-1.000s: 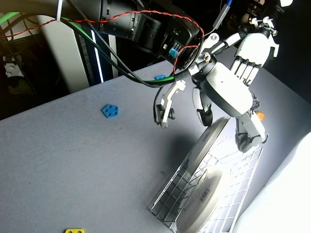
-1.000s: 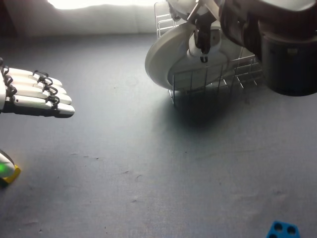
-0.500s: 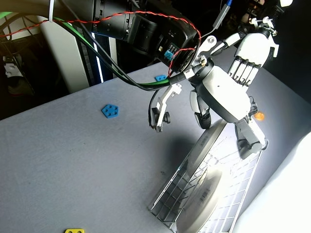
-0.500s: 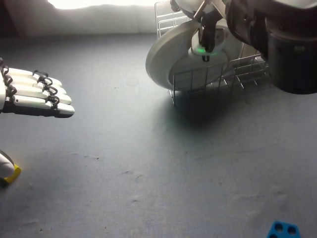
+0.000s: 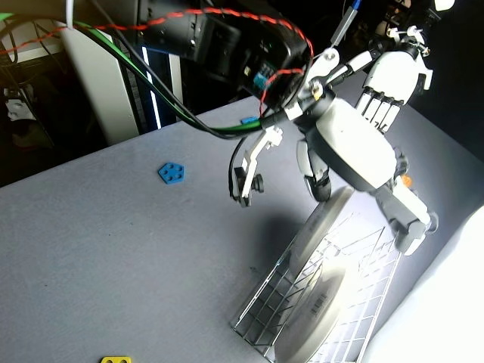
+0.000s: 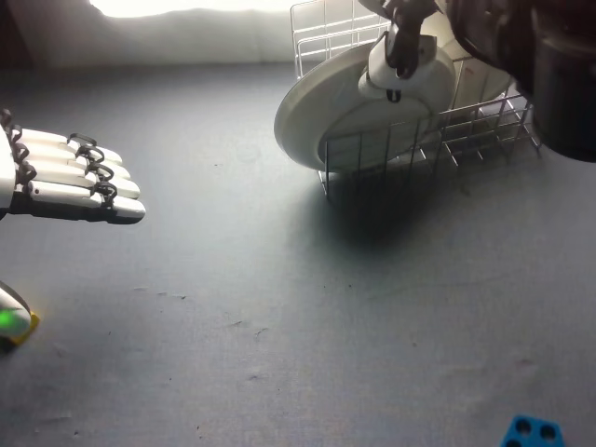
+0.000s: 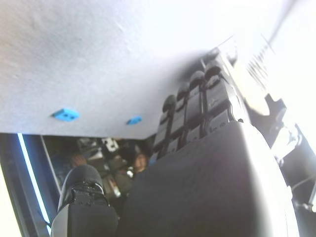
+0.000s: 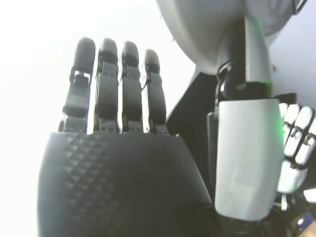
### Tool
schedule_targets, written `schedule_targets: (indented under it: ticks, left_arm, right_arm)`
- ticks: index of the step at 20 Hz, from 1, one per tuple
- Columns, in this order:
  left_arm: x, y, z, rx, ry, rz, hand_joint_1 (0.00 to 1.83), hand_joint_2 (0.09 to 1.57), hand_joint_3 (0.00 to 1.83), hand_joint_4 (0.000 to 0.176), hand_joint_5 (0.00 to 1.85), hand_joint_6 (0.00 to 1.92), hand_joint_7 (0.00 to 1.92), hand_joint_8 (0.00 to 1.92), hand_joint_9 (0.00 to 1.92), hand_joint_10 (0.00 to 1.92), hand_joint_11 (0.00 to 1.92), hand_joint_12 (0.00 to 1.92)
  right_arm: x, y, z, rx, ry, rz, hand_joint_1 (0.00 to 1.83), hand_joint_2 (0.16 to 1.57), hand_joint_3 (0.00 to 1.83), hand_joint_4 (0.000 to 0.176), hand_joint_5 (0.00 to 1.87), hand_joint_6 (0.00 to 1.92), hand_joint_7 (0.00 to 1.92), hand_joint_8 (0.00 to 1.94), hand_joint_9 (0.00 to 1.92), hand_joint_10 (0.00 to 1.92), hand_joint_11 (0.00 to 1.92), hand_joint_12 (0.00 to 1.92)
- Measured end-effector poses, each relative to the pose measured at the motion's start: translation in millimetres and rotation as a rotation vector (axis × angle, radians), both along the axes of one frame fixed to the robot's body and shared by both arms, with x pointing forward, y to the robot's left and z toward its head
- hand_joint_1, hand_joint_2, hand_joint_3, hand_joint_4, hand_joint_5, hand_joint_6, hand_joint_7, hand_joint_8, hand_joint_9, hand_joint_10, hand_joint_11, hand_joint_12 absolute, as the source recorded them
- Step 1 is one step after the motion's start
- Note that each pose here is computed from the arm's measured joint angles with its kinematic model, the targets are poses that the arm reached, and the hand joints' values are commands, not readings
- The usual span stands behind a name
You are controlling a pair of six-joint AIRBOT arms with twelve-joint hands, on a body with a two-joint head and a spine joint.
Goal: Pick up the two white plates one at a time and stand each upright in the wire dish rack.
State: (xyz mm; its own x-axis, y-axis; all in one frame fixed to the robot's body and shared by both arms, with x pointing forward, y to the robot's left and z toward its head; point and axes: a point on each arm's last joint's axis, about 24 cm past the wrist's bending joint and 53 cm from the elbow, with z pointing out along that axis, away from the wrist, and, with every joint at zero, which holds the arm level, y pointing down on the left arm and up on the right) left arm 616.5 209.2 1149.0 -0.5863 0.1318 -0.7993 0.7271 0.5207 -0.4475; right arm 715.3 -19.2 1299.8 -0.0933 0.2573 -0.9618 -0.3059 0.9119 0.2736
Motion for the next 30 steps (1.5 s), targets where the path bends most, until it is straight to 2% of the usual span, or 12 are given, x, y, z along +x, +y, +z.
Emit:
schedule_targets:
  ticks: [6, 9, 11, 13, 18, 23, 24, 25, 27, 28, 29, 30]
  left_arm:
    - [-1.5, -2.5, 0.7, -0.001, -0.002, -0.009, 0.00, 1.04, 0.00, 0.000, 0.00, 0.00, 0.00, 0.00, 0.00, 0.00, 0.00, 0.00]
    - [-7.1, -13.1, 5.6, -0.012, -0.014, -0.043, 0.00, 1.03, 0.00, 0.000, 0.00, 0.00, 0.00, 0.00, 0.00, 0.00, 0.00, 0.00]
    - [-12.1, -24.1, 12.7, -0.029, -0.030, -0.072, 0.00, 1.03, 0.00, 0.000, 0.00, 0.00, 0.00, 0.00, 0.00, 0.00, 0.00, 0.00]
    - [-21.2, -33.2, 16.7, -0.048, -0.028, -0.100, 0.00, 1.04, 0.00, 0.000, 0.00, 0.00, 0.00, 0.00, 0.00, 0.00, 0.00, 0.00]
    - [-45.5, -35.2, 9.2, 0.018, -0.075, -0.187, 0.00, 1.03, 0.00, 0.000, 0.00, 0.00, 0.00, 0.00, 0.00, 0.00, 0.00, 0.00]
    - [-48.0, -36.0, 14.7, 0.002, -0.080, -0.194, 0.00, 1.11, 0.00, 0.000, 0.14, 0.01, 0.18, 0.01, 0.14, 0.01, 0.07, 0.05]
    - [-48.3, -35.6, 13.6, 0.008, -0.080, -0.196, 0.03, 1.15, 0.00, 0.000, 0.27, 0.01, 0.35, 0.02, 0.30, 0.02, 0.02, 0.41]
    - [-48.7, -35.9, 13.6, 0.008, -0.081, -0.197, 0.11, 1.15, 0.00, 0.000, 0.37, 0.02, 0.47, 0.02, 0.40, 0.03, 0.00, 0.60]
    - [-50.6, -39.3, 16.1, -0.001, -0.082, -0.202, 0.13, 1.15, 0.00, 0.000, 0.39, 0.01, 0.49, 0.01, 0.42, 0.02, 0.00, 0.66]
    - [-51.8, -41.6, 17.8, -0.010, -0.078, -0.204, 0.27, 1.18, 0.00, 0.000, 0.55, 0.05, 0.64, 0.06, 0.56, 0.08, 0.00, 0.80]
    - [-52.7, -43.1, 18.4, -0.012, -0.080, -0.208, 0.27, 1.18, 0.00, 0.000, 0.55, 0.05, 0.64, 0.06, 0.56, 0.08, 0.00, 0.80]
    - [-53.9, -43.8, 17.6, -0.011, -0.077, -0.212, 0.33, 1.21, 0.01, 0.000, 0.63, 0.12, 0.63, 0.34, 0.51, 0.45, 0.04, 0.92]
  right_arm:
    - [-19.7, -5.4, 17.0, 0.107, -0.019, 0.109, 0.92, 0.88, 0.00, 0.000, 0.16, 0.00, 0.14, 0.00, 0.12, 0.00, 0.00, 0.42]
    - [-42.7, -1.3, 56.1, 0.266, -0.124, 0.310, 0.93, 0.87, 0.00, 0.000, 0.11, 0.00, 0.09, 0.00, 0.07, 0.00, 0.00, 0.31]
    - [-63.4, 11.8, 63.6, 0.256, -0.164, 0.447, 0.93, 0.87, 0.00, 0.000, 0.10, 0.00, 0.07, 0.00, 0.04, 0.00, 0.00, 0.29]
    - [-73.7, 17.9, 59.5, 0.241, -0.157, 0.508, 0.95, 0.89, 0.01, 0.000, 0.13, 0.01, 0.10, 0.01, 0.08, 0.01, 0.00, 0.38]
    - [-80.2, -11.0, 68.0, 0.327, -0.157, 0.542, 0.96, 0.93, 0.01, 0.000, 0.24, 0.01, 0.23, 0.01, 0.21, 0.02, 0.00, 0.75]
    - [-78.1, -38.6, 57.5, 0.407, -0.069, 0.525, 1.05, 0.97, 0.00, 0.000, 0.46, 0.03, 0.48, 0.02, 0.44, 0.03, 0.02, 1.05]
    - [-77.5, -43.8, 53.6, 0.399, -0.055, 0.511, 1.09, 0.99, 0.00, 0.000, 0.61, 0.07, 0.61, 0.03, 0.53, 0.04, 0.05, 1.06]
    - [-77.4, -45.1, 48.5, 0.393, -0.044, 0.506, 1.09, 1.02, 0.00, 0.000, 0.65, 0.08, 0.67, 0.04, 0.57, 0.04, 0.05, 1.08]
    - [-73.8, -51.1, 36.6, 0.389, -0.001, 0.480, 1.08, 1.03, 0.00, 0.000, 0.66, 0.08, 0.69, 0.04, 0.58, 0.04, 0.05, 1.09]
    - [-71.5, -54.9, 30.6, 0.396, 0.027, 0.464, 1.04, 0.94, 0.01, 0.000, 0.67, 0.67, 0.68, 0.72, 0.61, 0.65, 0.05, 1.41]
    - [-69.6, -58.6, 28.8, 0.406, 0.041, 0.452, 1.04, 0.94, 0.01, 0.000, 0.67, 0.67, 0.68, 0.72, 0.61, 0.65, 0.05, 1.41]
    - [-68.0, -62.5, 27.6, 0.414, 0.051, 0.441, 1.02, 0.92, 0.01, 0.000, 0.58, 1.20, 0.57, 1.26, 0.51, 1.24, 0.06, 1.57]
